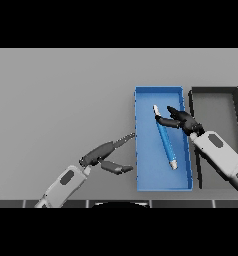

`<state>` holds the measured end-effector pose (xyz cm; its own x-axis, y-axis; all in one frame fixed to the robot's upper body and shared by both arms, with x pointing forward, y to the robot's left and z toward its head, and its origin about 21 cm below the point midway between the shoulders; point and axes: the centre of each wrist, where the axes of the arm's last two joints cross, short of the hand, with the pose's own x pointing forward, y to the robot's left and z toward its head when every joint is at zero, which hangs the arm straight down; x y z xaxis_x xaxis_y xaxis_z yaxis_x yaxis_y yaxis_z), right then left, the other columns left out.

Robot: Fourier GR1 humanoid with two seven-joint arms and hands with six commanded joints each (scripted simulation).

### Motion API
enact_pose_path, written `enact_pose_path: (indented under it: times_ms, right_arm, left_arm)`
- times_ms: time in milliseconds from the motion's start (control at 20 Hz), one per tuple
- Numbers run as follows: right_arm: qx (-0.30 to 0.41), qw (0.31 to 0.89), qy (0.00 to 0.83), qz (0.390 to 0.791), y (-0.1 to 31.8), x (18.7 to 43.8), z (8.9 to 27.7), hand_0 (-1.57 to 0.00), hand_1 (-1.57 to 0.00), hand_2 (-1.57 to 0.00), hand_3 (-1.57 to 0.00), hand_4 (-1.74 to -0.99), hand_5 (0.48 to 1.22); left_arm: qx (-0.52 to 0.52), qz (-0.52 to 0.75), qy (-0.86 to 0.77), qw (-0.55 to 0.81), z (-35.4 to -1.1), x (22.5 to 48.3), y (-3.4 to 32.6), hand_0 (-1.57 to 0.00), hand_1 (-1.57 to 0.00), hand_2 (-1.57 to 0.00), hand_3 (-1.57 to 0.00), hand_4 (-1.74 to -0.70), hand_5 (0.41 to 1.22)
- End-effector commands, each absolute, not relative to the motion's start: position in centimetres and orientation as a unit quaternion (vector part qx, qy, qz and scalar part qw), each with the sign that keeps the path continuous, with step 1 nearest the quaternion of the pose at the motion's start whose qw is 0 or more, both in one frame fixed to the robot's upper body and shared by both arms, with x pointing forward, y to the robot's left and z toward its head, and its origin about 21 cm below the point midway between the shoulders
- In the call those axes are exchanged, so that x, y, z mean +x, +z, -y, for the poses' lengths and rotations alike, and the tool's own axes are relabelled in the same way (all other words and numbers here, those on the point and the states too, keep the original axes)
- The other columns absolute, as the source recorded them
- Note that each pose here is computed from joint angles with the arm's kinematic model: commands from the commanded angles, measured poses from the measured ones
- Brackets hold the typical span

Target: Pick up the blue pipe and place it into the blue bin.

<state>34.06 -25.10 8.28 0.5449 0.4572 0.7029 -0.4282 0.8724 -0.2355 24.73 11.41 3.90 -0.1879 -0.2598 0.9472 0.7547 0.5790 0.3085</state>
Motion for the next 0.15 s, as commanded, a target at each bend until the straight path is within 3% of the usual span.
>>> enact_pose_path:
  times_ms: [0, 100]
  right_arm:
    - [-0.014, 0.881, 0.251, 0.401, 8.09, 34.01, 24.99, -0.01, -0.01, -0.01, -0.01, -1.129, 0.674]
    - [-0.005, 0.878, 0.25, 0.407, 8.02, 34.02, 24.71, -0.01, -0.01, -0.01, -0.01, -1.129, 0.677]
  left_arm:
    - [-0.191, 0.649, -0.417, 0.607, -11.49, 24.79, 3.89, 0.0, 0.0, 0.0, 0.0, -0.92, 0.467]
    - [-0.19, 0.65, -0.415, 0.607, -11.67, 24.99, 3.79, 0.0, 0.0, 0.0, 0.0, -0.92, 0.468]
